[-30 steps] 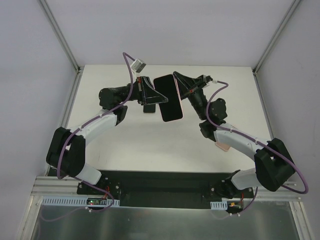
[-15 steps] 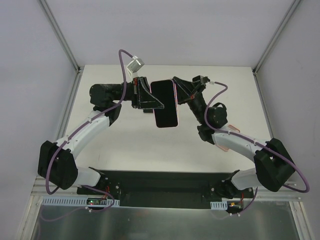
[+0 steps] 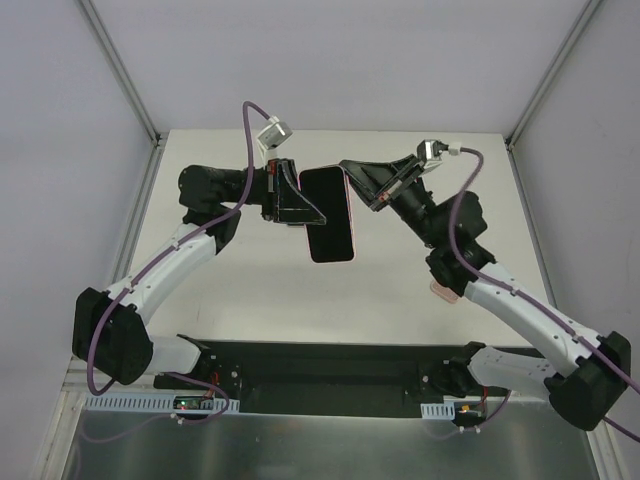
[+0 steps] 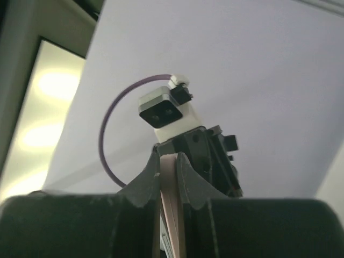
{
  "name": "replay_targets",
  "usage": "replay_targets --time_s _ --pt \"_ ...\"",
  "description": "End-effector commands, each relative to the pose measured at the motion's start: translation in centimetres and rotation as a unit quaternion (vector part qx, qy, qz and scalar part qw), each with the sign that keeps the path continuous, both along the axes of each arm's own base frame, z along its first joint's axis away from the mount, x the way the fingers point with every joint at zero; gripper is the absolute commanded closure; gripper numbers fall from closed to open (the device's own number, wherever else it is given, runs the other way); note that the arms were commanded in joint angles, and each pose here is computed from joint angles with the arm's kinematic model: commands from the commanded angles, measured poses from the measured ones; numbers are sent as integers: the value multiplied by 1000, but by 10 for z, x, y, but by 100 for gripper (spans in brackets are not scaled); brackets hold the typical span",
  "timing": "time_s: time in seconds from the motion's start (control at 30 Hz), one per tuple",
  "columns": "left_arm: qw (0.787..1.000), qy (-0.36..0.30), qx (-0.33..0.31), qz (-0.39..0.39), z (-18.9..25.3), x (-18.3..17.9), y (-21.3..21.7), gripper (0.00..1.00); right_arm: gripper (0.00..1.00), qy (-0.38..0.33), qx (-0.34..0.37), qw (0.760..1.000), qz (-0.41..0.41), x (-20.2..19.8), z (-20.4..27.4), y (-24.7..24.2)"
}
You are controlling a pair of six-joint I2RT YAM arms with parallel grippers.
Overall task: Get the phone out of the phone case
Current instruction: Remove the phone case from the phone.
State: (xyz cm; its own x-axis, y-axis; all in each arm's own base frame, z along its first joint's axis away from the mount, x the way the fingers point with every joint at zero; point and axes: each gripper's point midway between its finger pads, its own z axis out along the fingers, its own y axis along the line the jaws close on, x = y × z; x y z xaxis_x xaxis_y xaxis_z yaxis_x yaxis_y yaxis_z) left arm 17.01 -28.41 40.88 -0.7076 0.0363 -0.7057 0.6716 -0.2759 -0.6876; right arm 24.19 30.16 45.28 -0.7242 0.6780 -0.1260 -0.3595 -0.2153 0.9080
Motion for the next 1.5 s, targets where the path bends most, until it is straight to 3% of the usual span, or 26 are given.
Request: replay_targets --time_s 0.0,0.13,0.23,0.37,0.53,1.0,1.1,1.13,1.17,1.43,1.47 --pt "989 -133 -65 -9 45 -32 11 100 99 104 -319 942 -5 1 -149 6" --pt "989 -131 -73 -14 50 -32 11 100 98 84 -386 919 18 -7 -167 3" --pt "990 -122 -69 -13 47 -26 9 100 85 74 -406 910 44 -15 -177 6" --pt "991 -110 -72 -13 42 -19 7 100 57 45 -418 902 99 -28 -183 18" --pt "994 -84 -70 -5 39 -3 6 100 53 27 -437 885 157 -47 -205 27" --pt "999 -20 -50 -5 3 38 -8 100 57 2 -460 846 272 -104 -236 46" --pt "999 -15 -46 -5 -3 39 -9 100 77 13 -461 848 263 -103 -241 49" --pt "999 -13 -45 -4 -5 40 -9 100 95 18 -462 849 257 -101 -242 47" --pt "999 -9 -43 -4 -8 40 -9 100 98 22 -467 850 243 -96 -245 46" --pt "1000 6 -13 6 -33 46 -12 100 99 67 -532 830 153 -75 -262 9" --pt "1000 14 -4 10 -41 49 -13 96 99 77 -545 823 141 -73 -267 1"
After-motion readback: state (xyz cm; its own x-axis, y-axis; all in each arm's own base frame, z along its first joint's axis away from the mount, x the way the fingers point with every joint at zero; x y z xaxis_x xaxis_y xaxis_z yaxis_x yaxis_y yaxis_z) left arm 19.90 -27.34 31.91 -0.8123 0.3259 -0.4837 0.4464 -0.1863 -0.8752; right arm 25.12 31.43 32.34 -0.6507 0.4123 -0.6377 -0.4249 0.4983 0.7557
